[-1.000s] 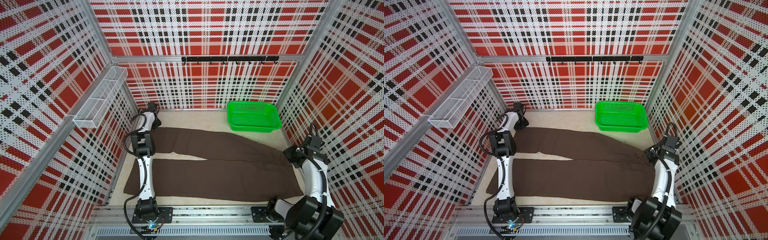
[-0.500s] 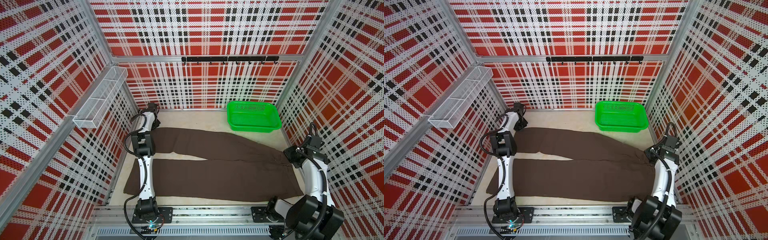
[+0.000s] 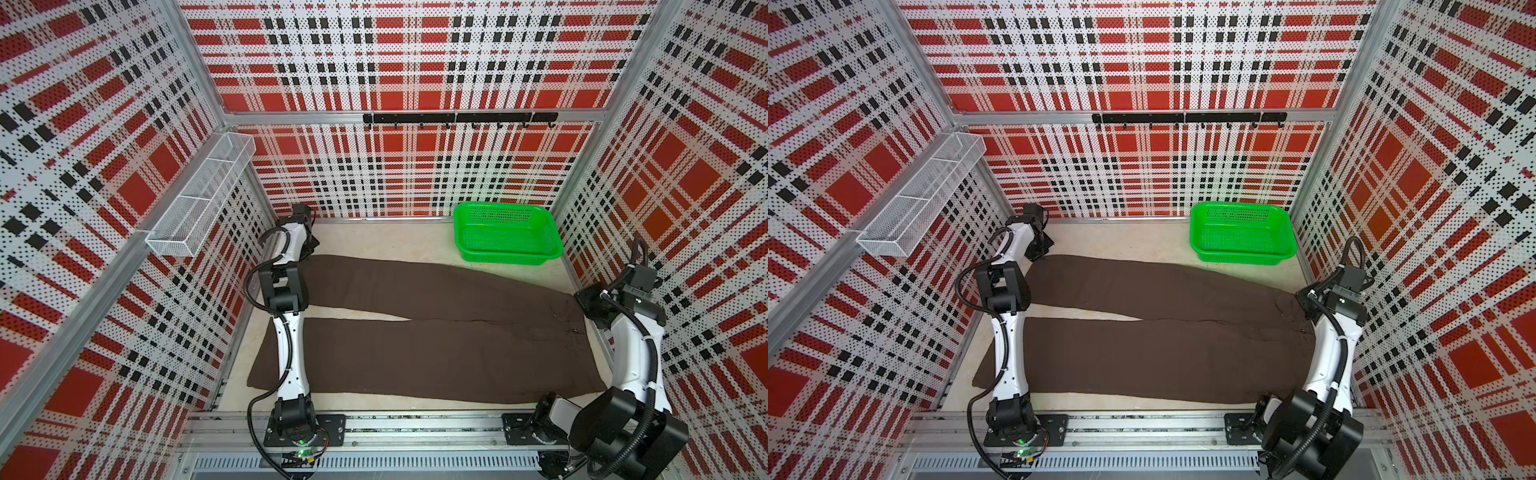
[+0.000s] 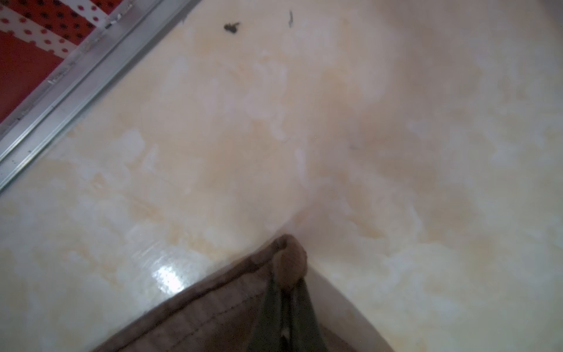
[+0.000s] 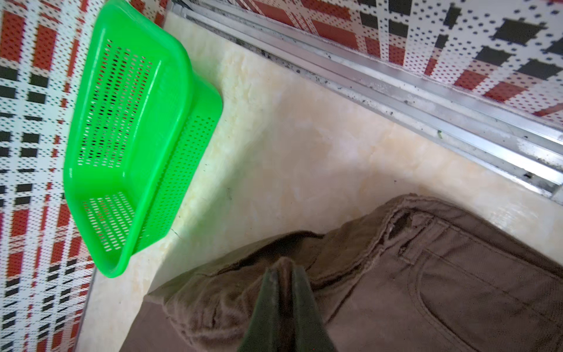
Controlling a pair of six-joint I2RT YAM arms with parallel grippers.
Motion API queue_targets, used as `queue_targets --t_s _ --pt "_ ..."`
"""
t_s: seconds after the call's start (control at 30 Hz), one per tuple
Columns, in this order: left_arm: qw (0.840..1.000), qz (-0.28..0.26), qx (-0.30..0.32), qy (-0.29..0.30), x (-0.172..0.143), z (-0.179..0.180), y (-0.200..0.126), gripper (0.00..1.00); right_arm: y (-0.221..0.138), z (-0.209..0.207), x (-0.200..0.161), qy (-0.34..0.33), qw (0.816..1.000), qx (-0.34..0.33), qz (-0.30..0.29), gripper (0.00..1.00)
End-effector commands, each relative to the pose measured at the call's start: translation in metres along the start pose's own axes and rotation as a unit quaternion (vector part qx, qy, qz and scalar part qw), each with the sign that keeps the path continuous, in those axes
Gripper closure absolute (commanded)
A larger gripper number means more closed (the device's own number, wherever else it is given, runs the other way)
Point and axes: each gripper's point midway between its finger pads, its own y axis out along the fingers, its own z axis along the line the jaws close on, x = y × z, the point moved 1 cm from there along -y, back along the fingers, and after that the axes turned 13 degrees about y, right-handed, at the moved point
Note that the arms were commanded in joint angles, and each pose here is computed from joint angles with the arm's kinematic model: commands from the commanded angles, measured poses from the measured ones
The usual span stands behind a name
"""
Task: Fold and stack the trousers
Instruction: Fold the trousers at the center of the table.
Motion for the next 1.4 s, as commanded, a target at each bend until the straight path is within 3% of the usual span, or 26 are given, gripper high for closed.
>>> queue_targets --t_s 0.0,0.4,0.67,0.97,1.37 --pt "0.992 -0.093 -0.074 -0.035 0.059 0.000 -0.076 1.00 -0.009 0.018 0.020 0.018 0.999 0.043 -0.024 1.00" --pt "0.974 -0.141 -0.171 -0.050 0.094 0.013 -0.122 1.00 0.025 0.043 0.049 0.060 0.994 0.090 -0.034 1.00" --pt "0.965 -0.154 -0.203 -0.067 0.107 0.018 -0.130 1.00 0.047 0.071 0.077 0.057 0.991 0.117 -0.037 1.00" --pt "0.947 -0.169 -0.261 -0.079 0.125 -0.001 -0.137 1.00 0.060 0.100 0.111 0.064 0.987 0.133 -0.069 1.00" --pt "0.936 -0.174 -0.295 -0.082 0.129 -0.018 -0.134 1.00 0.107 0.128 0.111 0.052 0.988 0.137 -0.045 0.99"
